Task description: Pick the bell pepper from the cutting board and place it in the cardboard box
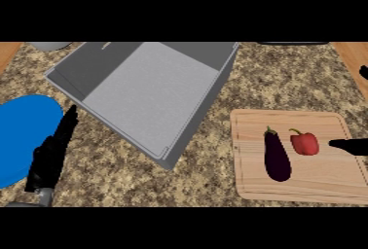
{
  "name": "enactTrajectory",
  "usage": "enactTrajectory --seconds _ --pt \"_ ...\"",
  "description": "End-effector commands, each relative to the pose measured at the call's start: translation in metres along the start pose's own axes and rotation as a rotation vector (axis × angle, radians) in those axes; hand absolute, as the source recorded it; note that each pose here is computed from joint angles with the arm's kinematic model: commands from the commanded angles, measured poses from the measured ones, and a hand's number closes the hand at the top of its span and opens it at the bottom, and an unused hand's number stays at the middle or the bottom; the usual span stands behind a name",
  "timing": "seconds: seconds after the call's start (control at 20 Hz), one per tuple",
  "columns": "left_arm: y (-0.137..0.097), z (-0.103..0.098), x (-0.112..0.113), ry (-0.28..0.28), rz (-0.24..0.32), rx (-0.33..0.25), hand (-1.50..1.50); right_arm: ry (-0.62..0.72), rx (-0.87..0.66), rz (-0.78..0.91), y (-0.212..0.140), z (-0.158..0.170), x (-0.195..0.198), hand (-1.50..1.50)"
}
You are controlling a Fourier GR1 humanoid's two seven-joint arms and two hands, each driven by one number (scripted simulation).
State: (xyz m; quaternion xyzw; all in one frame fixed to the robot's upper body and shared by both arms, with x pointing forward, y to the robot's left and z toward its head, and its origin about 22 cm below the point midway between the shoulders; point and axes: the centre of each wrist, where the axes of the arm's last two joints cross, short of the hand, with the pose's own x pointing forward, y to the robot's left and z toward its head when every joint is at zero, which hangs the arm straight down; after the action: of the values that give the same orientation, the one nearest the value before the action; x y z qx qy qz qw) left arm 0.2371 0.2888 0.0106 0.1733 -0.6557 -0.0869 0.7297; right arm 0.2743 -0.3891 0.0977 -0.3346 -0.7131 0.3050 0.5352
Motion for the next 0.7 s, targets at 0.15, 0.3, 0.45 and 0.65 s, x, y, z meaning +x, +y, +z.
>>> enactTrajectory --seconds 0.15,0.3,0.45,0.65 --pt "0.012 -0.001 0.003 0.002 -0.016 0.003 0.00 0.164 0.368 0.328 -0.029 -0.004 0.041 -1.50" --pt "-0.009 0.004 0.000 0.005 -0.011 0.004 0.00 0.208 0.488 0.338 -0.010 0.007 0.052 -1.50" --pt "0.004 -0.002 -0.005 0.005 -0.003 0.006 0.00 0.236 0.511 0.328 0.006 0.011 0.082 -1.50" --pt "0.005 -0.005 -0.005 -0.008 0.010 -0.002 0.00 0.298 0.476 0.353 0.017 0.009 0.094 -1.50"
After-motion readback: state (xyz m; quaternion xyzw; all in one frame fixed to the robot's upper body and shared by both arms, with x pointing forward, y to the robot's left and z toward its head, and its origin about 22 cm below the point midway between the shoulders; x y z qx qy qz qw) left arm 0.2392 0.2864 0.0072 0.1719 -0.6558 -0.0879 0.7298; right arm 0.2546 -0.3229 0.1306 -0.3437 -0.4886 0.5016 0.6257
